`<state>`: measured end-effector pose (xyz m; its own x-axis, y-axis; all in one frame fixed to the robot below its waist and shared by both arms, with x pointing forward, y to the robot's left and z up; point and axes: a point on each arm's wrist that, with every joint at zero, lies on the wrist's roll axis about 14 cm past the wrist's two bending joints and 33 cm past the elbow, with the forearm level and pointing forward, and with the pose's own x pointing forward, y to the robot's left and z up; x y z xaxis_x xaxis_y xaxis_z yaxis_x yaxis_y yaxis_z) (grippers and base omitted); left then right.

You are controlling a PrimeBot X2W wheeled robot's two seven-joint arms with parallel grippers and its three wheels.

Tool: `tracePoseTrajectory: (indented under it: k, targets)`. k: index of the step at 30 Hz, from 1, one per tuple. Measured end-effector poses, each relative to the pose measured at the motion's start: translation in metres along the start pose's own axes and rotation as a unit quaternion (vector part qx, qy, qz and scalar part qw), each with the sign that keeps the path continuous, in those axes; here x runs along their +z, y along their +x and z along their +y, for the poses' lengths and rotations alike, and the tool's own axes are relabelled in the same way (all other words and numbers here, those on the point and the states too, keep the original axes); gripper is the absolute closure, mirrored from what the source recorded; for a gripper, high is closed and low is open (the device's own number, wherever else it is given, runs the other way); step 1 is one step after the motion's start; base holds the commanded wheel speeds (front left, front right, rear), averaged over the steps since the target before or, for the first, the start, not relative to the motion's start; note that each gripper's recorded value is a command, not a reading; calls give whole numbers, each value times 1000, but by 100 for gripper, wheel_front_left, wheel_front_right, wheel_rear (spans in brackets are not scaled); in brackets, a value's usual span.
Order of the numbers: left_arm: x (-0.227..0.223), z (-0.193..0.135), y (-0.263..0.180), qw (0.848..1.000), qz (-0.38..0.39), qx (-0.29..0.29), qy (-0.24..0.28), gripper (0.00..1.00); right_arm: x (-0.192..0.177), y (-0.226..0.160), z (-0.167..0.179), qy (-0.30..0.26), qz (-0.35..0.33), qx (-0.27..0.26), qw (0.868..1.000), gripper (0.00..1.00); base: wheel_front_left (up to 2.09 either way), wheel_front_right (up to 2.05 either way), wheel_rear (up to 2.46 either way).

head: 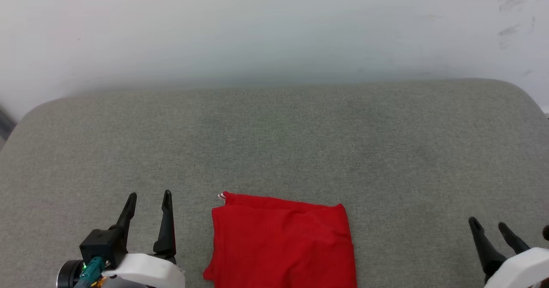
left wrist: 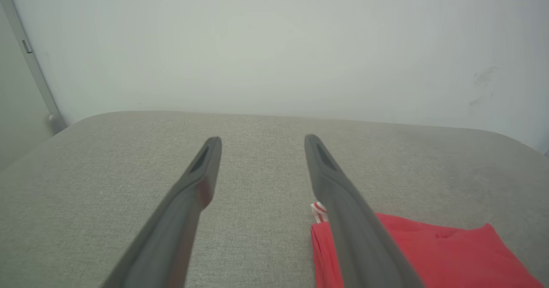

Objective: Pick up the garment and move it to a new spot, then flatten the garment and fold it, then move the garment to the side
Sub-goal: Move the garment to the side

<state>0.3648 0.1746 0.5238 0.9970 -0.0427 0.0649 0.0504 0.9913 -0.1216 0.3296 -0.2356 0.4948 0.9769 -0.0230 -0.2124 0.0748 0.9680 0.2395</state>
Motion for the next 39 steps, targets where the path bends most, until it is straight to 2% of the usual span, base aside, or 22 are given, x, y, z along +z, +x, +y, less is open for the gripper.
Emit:
tracePoseTrajectory:
  k: [4,8,10,12,15,19,23,24,25,26,29,33,35,39]
  targets:
    - [5,2,3,1000,-8,2,-1,0,-38,7,-31,58,119,-31,991,0,0,0,0]
    - [5,6,4,1000,-11,9,-2,0,-79,13,-28,133,241,-24,961,0,0,0,0]
    - [7,8,6,1000,-15,13,0,0,-93,19,-12,160,291,-1,943,0,0,0,0]
    - [7,12,7,1000,-17,18,1,0,-108,22,12,198,338,31,920,0,0,0,0]
    - [5,17,8,1000,-15,25,1,0,-114,32,57,246,373,93,890,0,0,0,0]
    - [1,23,11,999,-11,35,-1,0,-122,41,97,281,409,149,855,0,0,0,0]
    - [-1,28,11,999,-9,41,-1,0,-138,40,128,294,455,182,821,0,0,0,0]
    - [-1,29,10,999,-8,44,0,0,-142,40,134,293,463,187,815,37,0,0,0]
    - [-2,31,10,999,-6,46,1,0,-143,41,139,293,466,193,813,56,0,0,0]
    - [-3,32,9,999,-6,47,2,0,-144,41,144,293,470,197,809,98,0,0,0]
    - [-3,35,8,999,-6,50,4,0,-147,41,152,288,471,204,808,100,0,0,0]
    - [0,35,5,999,-9,50,8,0,-140,42,158,273,452,214,822,100,0,0,0]
    - [2,34,4,999,-12,46,10,0,-131,45,155,250,434,217,838,100,0,0,0]
    - [3,27,1,999,-15,35,9,0,-120,46,134,161,403,205,878,100,0,0,0]
